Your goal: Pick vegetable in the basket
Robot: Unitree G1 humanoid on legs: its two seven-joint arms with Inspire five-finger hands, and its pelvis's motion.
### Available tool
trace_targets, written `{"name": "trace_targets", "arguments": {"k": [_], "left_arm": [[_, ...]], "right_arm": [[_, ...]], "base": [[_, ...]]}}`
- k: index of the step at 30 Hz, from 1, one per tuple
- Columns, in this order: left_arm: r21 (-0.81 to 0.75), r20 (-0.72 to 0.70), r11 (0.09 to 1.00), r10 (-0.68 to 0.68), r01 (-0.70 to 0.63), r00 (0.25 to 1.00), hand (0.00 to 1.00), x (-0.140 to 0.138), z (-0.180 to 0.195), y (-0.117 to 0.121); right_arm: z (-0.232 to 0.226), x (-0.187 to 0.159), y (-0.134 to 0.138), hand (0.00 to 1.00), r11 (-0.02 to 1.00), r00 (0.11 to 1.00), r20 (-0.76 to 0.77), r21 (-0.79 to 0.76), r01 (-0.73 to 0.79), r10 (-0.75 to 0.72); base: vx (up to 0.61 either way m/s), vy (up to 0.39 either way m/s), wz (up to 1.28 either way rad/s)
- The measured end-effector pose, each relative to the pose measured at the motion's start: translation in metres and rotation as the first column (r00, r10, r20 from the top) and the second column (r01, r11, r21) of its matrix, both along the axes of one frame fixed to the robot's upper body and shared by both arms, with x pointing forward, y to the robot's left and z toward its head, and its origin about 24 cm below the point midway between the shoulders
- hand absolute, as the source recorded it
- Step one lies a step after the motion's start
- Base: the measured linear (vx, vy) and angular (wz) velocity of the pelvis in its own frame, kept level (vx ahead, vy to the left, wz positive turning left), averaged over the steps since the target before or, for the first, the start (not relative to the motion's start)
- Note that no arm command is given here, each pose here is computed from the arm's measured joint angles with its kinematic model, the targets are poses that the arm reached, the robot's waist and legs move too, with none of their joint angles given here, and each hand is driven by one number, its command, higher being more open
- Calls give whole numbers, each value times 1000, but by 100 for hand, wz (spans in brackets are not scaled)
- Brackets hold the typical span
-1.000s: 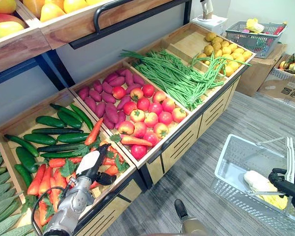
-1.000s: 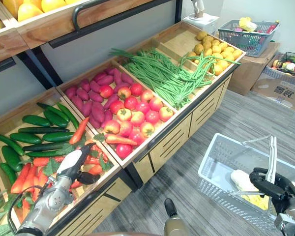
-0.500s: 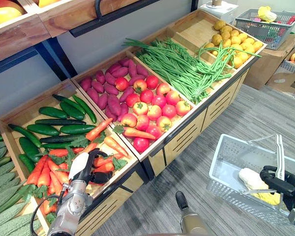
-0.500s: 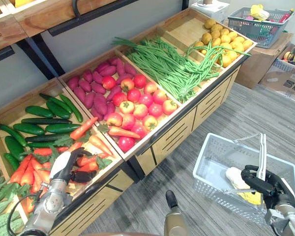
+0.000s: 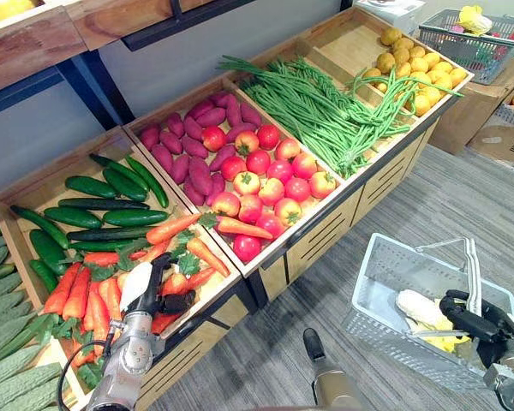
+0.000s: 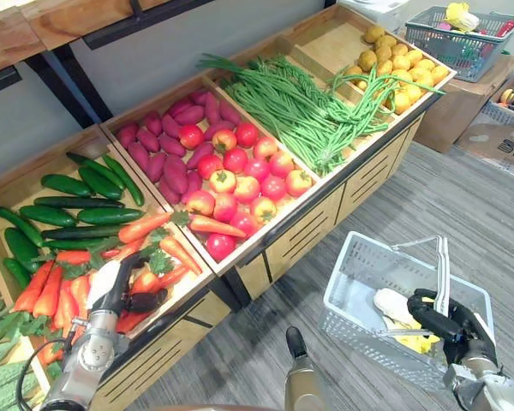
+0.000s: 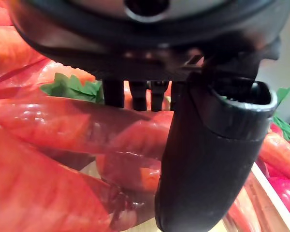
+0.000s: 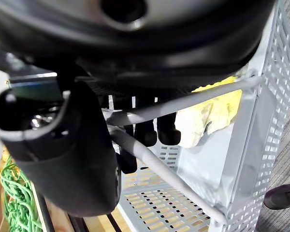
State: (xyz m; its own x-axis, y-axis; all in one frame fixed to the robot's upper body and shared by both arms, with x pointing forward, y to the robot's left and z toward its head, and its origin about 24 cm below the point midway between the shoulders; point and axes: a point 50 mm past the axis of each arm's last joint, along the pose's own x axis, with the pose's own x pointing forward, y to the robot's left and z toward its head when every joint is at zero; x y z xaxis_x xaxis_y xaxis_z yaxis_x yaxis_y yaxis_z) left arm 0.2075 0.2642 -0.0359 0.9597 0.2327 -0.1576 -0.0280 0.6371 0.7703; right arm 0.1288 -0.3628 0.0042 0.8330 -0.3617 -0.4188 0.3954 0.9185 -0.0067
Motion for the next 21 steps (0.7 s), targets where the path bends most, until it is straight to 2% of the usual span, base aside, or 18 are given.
{"name": "trace_targets", "arguments": {"k": [7,11,14,18,20,21], "left_arm": [[-75,86,995,76,-70,993,0,11,15,8],[-38,135,997,65,-60,989,0,22,43,22],[-22,233,999,41,-37,972,0,30,76,27],[23,440,998,-61,57,896,0,44,136,17],[53,545,992,-122,110,830,0,45,166,7],[76,617,984,-173,161,767,0,45,186,-4]], "right_arm": [[1,1,-1,0,999,999,28,18,30,-30],[4,2,-3,0,999,998,44,6,53,-53],[11,-3,-14,0,993,989,83,7,121,-121],[22,-14,-29,0,973,966,127,-6,229,-226],[31,-18,-36,0,961,950,159,-25,276,-268],[41,-21,-42,0,948,934,191,-49,315,-301]], "base": [[7,9,3],[24,25,6],[48,34,6],[24,27,13],[5,32,5],[0,0,0]]}}
